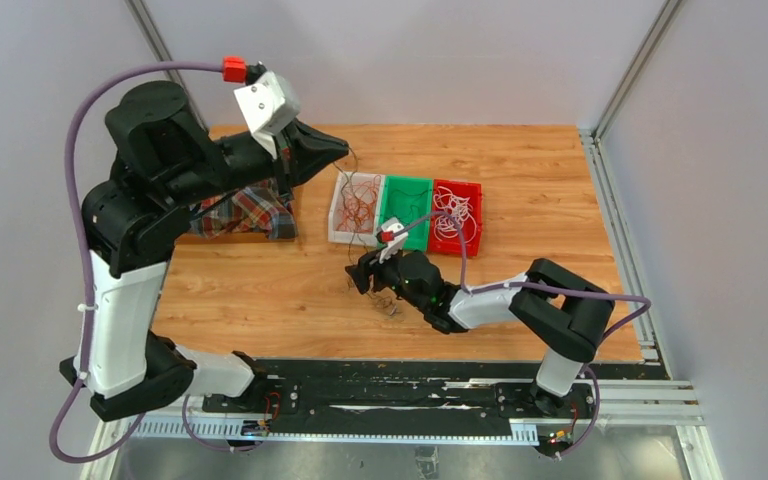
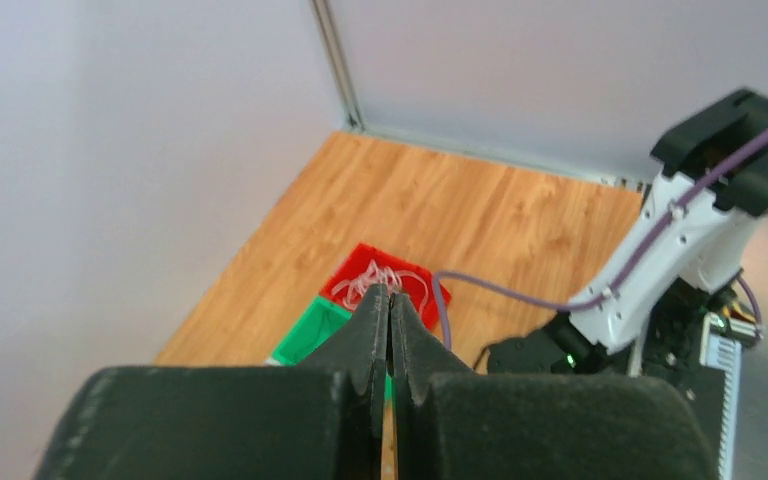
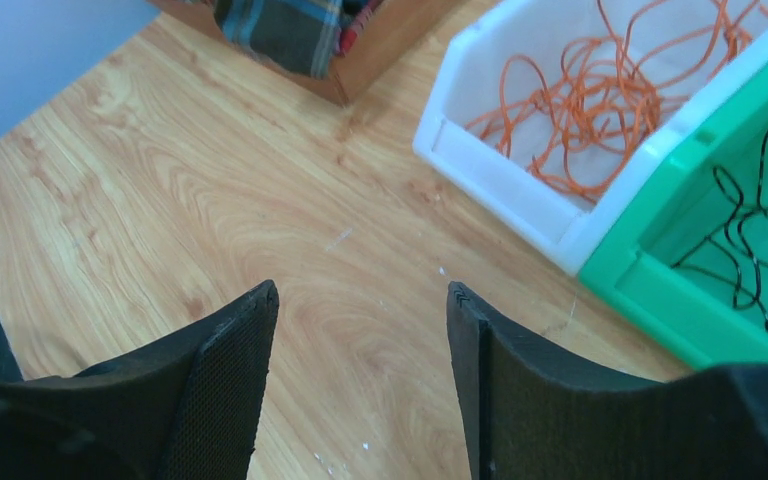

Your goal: Untangle the cables

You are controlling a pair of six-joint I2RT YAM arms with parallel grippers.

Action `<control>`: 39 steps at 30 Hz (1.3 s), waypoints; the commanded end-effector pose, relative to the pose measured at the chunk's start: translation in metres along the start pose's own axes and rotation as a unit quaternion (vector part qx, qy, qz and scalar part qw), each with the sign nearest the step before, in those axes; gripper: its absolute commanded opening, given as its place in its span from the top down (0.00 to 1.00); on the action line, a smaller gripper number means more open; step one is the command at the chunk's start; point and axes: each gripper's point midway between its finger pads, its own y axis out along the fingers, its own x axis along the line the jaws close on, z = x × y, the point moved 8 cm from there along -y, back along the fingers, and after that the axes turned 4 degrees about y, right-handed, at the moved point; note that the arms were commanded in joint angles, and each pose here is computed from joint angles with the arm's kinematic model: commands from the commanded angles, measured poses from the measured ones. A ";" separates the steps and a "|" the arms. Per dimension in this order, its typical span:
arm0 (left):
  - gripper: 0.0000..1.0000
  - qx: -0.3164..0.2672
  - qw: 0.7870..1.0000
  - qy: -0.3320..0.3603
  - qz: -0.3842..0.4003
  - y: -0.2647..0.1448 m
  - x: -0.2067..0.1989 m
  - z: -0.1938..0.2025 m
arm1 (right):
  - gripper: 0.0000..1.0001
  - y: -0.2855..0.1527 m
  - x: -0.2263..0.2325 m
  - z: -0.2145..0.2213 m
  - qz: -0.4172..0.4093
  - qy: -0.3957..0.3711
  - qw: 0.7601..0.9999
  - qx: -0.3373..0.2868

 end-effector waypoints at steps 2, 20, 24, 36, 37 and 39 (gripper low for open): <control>1.00 -0.089 0.992 0.071 -0.059 -0.023 0.013 -0.056 | 0.36 -0.015 -0.014 0.038 0.046 -0.017 0.998 0.041; 1.00 -0.146 0.924 0.206 -0.286 -0.056 0.056 -0.092 | 0.37 -0.056 -0.040 0.071 0.099 -0.011 0.993 0.062; 1.00 -0.216 0.833 0.263 -0.437 -0.091 0.077 -0.131 | 0.32 -0.064 -0.045 0.078 0.108 -0.007 0.992 0.060; 1.00 -0.307 0.703 0.337 -0.546 -0.129 0.086 -0.189 | 0.30 -0.077 -0.045 0.083 0.104 -0.019 0.993 0.052; 1.00 -0.314 0.692 0.342 -0.552 -0.131 0.086 -0.190 | 0.30 -0.079 -0.045 0.084 0.103 -0.020 0.993 0.050; 1.00 -0.315 0.690 0.344 -0.553 -0.129 0.087 -0.191 | 0.29 -0.081 -0.045 0.087 0.102 -0.023 0.993 0.050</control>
